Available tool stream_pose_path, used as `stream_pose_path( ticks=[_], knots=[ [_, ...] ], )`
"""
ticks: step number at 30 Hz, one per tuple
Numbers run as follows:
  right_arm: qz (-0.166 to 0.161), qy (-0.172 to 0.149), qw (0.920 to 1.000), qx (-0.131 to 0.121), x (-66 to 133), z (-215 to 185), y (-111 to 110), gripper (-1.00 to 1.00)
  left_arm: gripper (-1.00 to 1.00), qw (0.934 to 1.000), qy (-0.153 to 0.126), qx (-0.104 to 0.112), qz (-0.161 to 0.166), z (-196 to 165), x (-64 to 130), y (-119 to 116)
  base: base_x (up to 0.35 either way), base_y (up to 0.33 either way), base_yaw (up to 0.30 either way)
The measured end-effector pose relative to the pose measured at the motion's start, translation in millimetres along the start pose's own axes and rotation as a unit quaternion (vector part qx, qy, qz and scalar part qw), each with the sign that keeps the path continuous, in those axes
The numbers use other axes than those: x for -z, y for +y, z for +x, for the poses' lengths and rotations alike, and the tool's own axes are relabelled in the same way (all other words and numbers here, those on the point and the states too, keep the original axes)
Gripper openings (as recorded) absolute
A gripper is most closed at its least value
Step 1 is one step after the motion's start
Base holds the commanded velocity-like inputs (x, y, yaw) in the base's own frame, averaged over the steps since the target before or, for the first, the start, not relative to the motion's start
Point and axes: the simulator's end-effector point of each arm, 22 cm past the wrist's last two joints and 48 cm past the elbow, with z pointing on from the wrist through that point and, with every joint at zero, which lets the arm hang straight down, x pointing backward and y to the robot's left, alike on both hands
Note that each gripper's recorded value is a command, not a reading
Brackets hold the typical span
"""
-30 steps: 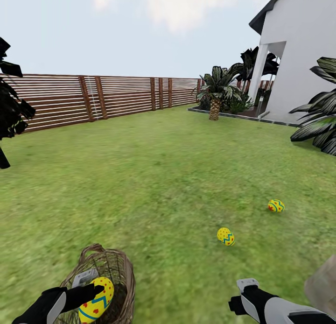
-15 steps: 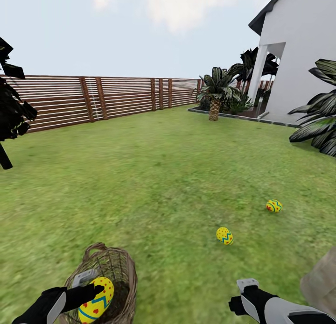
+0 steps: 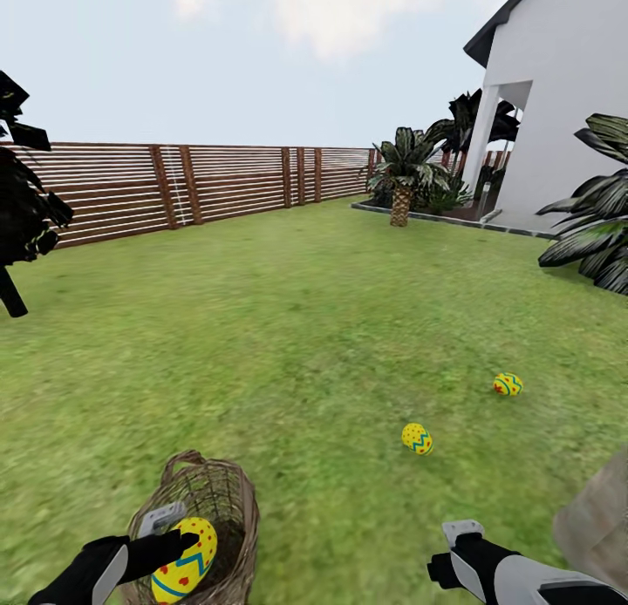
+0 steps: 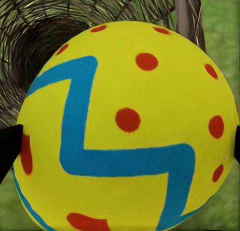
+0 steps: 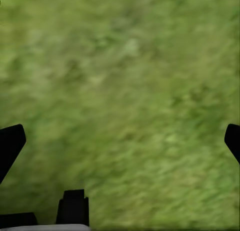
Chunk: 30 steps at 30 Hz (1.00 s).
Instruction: Take the three Easter eggs out of the wicker basket on the lawn in the garden, then place them on the lawn next to a single tree (choose any tree) so that all three eggs are next to the same tree and none are left in the basket.
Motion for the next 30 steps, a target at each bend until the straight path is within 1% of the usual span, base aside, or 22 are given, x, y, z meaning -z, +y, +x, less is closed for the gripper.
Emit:
stream_pose_path(
  ticks=[5,16,19,25,29,30],
  knots=[
    [0.0,0.0,1.0,0.0,8.3,-2.7,-1.5,1.0,-1.0,1.0,0.0,0.0,0.0,-3.7,7.5,-3.0,-0.051,0.0,0.0],
    [0.0,0.001,1.0,0.0,26.0,-8.2,-4.7,1.0,-1.0,1.0,0.001,0.0,0.001,-11.1,23.3,-9.8,-0.33,0.0,0.0],
    [0.0,0.001,1.0,0.0,30.9,-9.6,-5.7,1.0,-1.0,1.0,0.001,-0.001,0.001,-12.8,27.6,-11.9,-0.234,0.0,0.0],
    [0.0,0.0,1.0,0.0,40.8,-12.3,-7.5,1.0,-1.0,1.0,0.001,-0.001,0.001,-16.5,36.5,-15.4,-0.02,0.0,-0.007],
    [0.0,0.0,1.0,0.001,47.0,-14.0,-8.0,1.0,-1.0,1.0,0.003,0.0,0.001,-17.3,41.8,-17.3,0.0,0.0,-0.242],
    [0.0,0.0,1.0,0.001,48.6,-14.4,-8.1,1.0,-1.0,1.0,0.008,0.001,0.001,-13.2,42.1,-17.6,0.0,0.0,-0.293]
  ],
)
